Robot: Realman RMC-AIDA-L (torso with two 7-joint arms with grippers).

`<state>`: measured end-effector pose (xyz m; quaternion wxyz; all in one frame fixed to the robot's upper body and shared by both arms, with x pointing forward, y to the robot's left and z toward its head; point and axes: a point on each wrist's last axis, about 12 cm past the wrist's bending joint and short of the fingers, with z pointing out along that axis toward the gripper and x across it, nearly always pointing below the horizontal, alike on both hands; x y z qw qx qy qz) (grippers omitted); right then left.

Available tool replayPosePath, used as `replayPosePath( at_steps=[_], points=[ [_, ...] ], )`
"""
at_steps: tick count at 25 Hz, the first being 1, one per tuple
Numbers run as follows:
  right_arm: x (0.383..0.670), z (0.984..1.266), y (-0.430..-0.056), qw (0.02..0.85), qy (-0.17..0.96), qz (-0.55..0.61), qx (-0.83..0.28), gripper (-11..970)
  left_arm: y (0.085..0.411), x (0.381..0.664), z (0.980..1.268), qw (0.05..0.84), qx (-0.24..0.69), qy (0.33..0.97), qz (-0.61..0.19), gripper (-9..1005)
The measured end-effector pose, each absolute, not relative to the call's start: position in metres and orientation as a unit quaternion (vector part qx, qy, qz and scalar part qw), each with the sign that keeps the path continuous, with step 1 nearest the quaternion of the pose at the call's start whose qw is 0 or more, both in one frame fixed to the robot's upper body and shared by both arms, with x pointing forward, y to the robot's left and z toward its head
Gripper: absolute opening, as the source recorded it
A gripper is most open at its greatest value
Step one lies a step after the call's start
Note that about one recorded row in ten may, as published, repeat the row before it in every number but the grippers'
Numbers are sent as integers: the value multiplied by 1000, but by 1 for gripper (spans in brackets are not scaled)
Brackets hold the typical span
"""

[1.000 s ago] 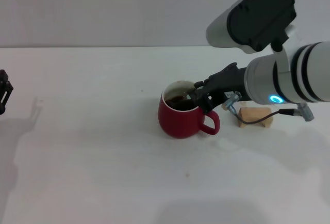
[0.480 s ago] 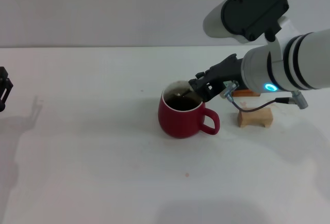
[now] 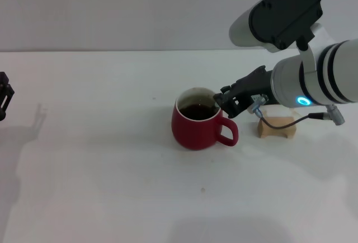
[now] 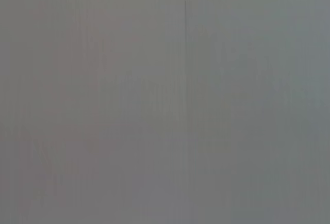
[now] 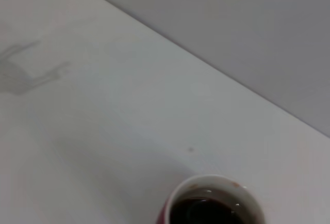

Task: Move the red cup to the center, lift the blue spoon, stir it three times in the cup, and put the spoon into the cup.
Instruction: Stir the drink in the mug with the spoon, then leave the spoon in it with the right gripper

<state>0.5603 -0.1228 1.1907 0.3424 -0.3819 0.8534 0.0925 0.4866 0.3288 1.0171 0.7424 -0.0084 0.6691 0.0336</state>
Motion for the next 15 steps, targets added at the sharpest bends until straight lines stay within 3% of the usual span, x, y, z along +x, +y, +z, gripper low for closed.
replayPosePath(
  at_steps=[15],
  points=[
    [555, 1186, -100, 347, 836, 103, -412, 133, 327, 486, 1018, 745, -10, 666, 32, 852]
  ],
)
